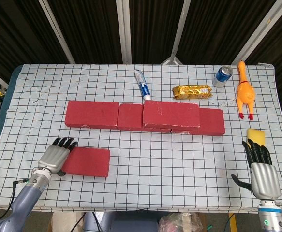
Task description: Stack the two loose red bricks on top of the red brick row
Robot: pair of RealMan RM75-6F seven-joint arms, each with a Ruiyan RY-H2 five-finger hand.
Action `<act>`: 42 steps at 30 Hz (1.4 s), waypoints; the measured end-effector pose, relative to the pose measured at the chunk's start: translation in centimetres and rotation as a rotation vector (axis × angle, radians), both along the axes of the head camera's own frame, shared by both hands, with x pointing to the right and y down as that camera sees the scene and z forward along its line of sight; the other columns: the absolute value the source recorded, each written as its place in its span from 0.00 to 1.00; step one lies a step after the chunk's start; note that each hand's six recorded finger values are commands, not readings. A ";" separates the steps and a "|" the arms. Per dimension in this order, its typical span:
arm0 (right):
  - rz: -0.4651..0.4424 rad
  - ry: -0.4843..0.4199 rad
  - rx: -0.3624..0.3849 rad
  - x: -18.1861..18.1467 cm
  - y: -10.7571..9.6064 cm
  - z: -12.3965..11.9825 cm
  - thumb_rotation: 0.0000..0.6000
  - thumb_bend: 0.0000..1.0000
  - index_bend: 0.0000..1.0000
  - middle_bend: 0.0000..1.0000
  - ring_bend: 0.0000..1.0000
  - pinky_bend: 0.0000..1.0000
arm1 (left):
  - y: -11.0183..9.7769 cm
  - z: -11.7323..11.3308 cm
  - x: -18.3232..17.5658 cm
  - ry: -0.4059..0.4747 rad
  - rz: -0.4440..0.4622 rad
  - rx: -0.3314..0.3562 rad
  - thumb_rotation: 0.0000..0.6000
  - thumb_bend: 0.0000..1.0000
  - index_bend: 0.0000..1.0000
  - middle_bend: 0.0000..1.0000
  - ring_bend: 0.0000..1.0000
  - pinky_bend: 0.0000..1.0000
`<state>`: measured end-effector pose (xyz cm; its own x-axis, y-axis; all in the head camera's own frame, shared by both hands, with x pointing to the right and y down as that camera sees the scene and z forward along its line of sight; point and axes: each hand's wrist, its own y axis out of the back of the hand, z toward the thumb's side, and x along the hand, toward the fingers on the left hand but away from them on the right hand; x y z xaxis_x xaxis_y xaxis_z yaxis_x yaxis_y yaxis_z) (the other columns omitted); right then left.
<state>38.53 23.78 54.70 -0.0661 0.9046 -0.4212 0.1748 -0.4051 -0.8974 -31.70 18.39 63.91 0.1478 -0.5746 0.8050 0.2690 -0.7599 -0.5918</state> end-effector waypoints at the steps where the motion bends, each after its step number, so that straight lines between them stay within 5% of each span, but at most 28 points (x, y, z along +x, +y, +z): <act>1: 0.003 0.001 0.000 0.0 0.0 0.0 1.00 0.19 0.01 0.00 0.00 0.00 | 0.1 0.1 0.2 0.003 0.003 -0.002 1.00 0.00 0.00 0.00 0.00 0.02; 30: 0.051 0.004 -0.029 0.5 0.1 0.1 1.00 0.19 0.01 0.00 0.00 0.00 | 0.3 -0.5 3.0 0.053 0.042 -0.002 1.00 0.00 0.00 0.00 0.00 0.02; 42: 0.054 -0.002 -0.042 0.5 0.2 0.2 1.00 0.19 0.01 0.00 0.00 0.00 | 0.5 0.6 2.7 0.007 0.033 0.004 1.00 0.00 0.00 0.00 0.00 0.04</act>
